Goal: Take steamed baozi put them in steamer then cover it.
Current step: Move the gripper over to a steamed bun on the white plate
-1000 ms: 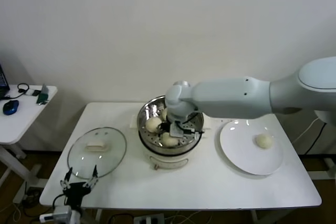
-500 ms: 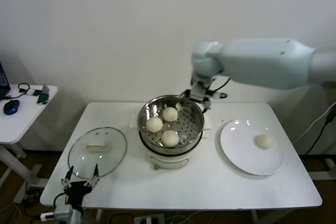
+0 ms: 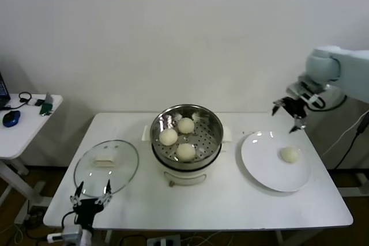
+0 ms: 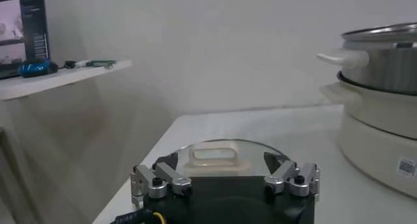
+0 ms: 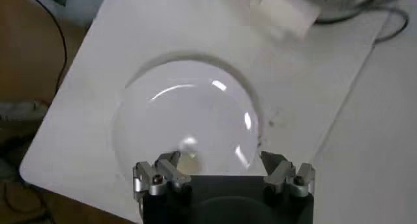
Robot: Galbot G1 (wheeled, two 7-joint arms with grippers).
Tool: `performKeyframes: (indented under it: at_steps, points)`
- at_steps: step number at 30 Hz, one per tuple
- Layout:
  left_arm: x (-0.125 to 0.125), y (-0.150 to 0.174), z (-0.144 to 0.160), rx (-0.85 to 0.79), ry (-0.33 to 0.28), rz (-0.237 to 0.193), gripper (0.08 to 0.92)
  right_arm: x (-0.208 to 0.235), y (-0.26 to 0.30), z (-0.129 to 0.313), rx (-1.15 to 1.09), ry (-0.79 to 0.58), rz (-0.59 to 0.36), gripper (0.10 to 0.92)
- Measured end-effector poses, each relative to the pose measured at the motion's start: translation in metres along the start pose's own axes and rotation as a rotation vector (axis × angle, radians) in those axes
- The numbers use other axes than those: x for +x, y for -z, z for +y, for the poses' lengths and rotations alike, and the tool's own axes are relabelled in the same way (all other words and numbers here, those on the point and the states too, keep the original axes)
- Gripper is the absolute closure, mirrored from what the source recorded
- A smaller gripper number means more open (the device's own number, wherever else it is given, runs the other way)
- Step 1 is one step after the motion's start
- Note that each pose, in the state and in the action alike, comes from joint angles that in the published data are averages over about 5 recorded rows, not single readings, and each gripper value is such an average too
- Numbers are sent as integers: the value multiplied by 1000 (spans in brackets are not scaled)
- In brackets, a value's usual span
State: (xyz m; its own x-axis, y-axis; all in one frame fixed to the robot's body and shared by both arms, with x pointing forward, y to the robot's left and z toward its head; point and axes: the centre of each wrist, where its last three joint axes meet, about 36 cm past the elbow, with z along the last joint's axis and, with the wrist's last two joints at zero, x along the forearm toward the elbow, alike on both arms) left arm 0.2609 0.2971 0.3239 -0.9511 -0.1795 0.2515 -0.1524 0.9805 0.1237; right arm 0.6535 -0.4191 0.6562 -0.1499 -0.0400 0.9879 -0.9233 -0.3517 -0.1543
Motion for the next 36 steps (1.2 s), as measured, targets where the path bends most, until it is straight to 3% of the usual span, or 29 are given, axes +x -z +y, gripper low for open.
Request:
performKeyframes:
  at_steps: [10, 21, 32, 36]
  points:
    - [6, -9, 0, 7, 17, 18, 177, -75, -54, 29, -135, 14, 34, 200]
    - [6, -14, 4, 3, 33, 28, 177, -146, -72, 39, -229, 13, 43, 200]
    - [5, -17, 3, 2, 33, 34, 177, -189, -69, 38, -273, -10, 44, 203]
    - [5, -17, 3, 1, 34, 34, 177, -196, -67, 38, -282, -10, 47, 246]
